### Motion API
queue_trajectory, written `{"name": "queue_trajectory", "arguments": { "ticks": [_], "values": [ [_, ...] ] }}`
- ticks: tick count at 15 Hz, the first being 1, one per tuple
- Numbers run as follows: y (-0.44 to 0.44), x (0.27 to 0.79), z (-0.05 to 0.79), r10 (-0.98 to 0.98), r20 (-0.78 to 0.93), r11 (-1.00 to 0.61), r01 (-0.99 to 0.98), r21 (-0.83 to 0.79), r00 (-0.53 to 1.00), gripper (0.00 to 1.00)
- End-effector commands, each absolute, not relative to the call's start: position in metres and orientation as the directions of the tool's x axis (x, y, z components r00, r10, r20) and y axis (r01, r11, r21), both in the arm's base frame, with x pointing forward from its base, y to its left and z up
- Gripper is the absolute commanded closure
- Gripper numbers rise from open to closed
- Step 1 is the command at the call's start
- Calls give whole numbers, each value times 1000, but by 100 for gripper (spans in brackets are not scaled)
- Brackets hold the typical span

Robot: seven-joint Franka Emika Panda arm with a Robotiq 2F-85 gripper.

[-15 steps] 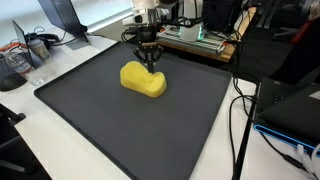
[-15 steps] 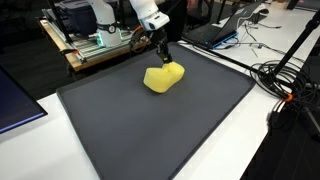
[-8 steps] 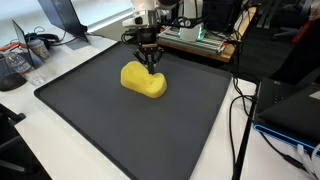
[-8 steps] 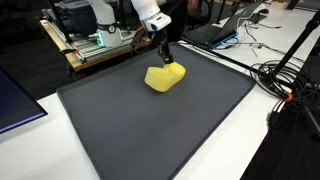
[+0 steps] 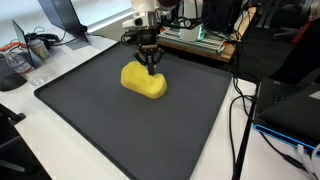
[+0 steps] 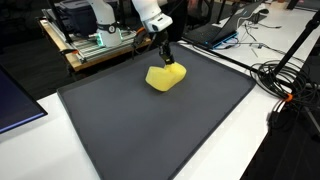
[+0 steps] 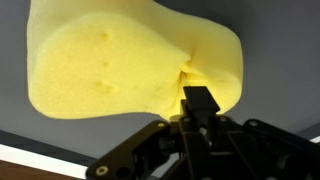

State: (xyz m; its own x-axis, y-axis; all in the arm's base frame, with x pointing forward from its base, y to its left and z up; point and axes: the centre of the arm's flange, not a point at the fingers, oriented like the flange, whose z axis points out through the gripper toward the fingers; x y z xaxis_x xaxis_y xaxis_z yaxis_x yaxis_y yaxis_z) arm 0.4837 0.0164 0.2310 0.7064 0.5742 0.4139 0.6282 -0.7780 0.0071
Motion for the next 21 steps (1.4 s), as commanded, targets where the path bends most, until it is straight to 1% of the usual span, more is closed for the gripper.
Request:
{"name": "queue_trajectory", "arguments": {
  "ticks": [1, 7, 10, 14, 21],
  "values": [
    [39, 498, 199, 593, 383, -760, 649, -25, 708, 97],
    [35, 497, 200, 589, 377, -766, 643, -23, 715, 97],
    [22, 487, 209, 572, 356, -787, 617, -17, 739, 97],
    [0, 470, 231, 539, 324, -821, 570, -2, 778, 97],
    [-7, 444, 284, 565, 263, -812, 583, 13, 782, 97]
  ]
}}
